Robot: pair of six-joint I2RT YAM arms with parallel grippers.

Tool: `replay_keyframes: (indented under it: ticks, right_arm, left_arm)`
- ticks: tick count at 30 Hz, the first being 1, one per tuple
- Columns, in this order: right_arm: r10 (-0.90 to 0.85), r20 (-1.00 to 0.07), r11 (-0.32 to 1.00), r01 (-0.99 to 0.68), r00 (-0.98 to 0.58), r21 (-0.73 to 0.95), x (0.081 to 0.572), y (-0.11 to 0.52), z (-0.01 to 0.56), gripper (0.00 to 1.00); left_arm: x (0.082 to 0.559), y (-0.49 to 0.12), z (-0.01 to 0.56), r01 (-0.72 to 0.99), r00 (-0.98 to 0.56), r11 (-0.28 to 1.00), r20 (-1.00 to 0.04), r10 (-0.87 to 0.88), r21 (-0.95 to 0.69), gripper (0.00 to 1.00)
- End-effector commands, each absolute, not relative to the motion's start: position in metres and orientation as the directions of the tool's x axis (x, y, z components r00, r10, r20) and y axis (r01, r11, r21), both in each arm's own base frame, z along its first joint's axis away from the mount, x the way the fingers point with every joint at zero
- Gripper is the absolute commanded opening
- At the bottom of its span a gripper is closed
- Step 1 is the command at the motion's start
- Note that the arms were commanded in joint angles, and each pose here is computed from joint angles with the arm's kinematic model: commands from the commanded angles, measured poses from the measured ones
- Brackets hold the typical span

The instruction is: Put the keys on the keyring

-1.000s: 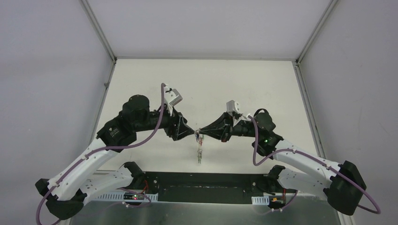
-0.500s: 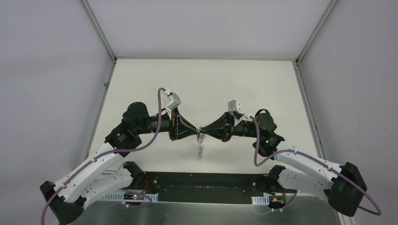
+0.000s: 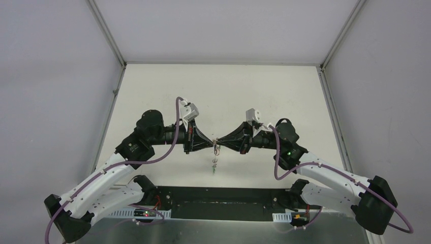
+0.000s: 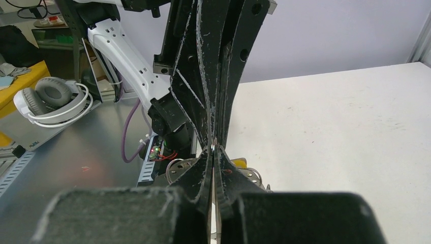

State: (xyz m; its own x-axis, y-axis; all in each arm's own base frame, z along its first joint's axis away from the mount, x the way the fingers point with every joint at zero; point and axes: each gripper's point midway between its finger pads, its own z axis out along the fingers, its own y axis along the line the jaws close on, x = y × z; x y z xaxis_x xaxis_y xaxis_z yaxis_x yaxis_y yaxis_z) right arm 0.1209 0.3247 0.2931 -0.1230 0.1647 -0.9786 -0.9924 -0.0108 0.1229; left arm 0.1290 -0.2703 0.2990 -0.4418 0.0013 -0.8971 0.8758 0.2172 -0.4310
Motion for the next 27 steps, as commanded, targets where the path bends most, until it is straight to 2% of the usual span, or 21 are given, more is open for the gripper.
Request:
replay_keyframes:
  ticks: [1,11,15,17,23,27]
  right_arm:
    - [0.261,-0.964,-0.021,-0.999,-0.043,0.039,0.116,0.321,0.328,0.00]
    - [0.264,-0.964,-0.029,-0.999,-0.044,0.037,0.114,0.320,0.329,0.00]
    - [0.265,-0.963,-0.027,-0.999,-0.043,0.037,0.114,0.319,0.329,0.00]
    - [0.267,-0.963,-0.027,-0.999,-0.041,0.035,0.113,0.319,0.330,0.00]
    - [0.270,-0.962,-0.027,-0.999,-0.042,0.036,0.113,0.318,0.331,0.00]
    - [0.271,-0.962,-0.027,-0.999,-0.042,0.036,0.112,0.317,0.331,0.00]
  left_arm:
    - [0.128,-0.271,0.292,0.892,-0.422,0.199,-0.905,0.048,-0.406,0.00]
    - [0.133,-0.286,0.292,0.904,-0.419,0.134,-0.904,0.085,-0.407,0.01]
    - [0.128,-0.282,0.295,0.940,-0.334,0.108,-0.939,0.085,-0.324,0.28]
    - [0.123,-0.274,0.302,0.962,-0.257,0.107,-0.964,0.063,-0.250,0.36]
    - [0.114,-0.255,0.317,0.993,-0.013,0.117,-1.000,0.014,-0.011,0.48]
    - [0.119,-0.252,0.328,0.987,0.030,0.157,-1.000,-0.004,0.029,0.49]
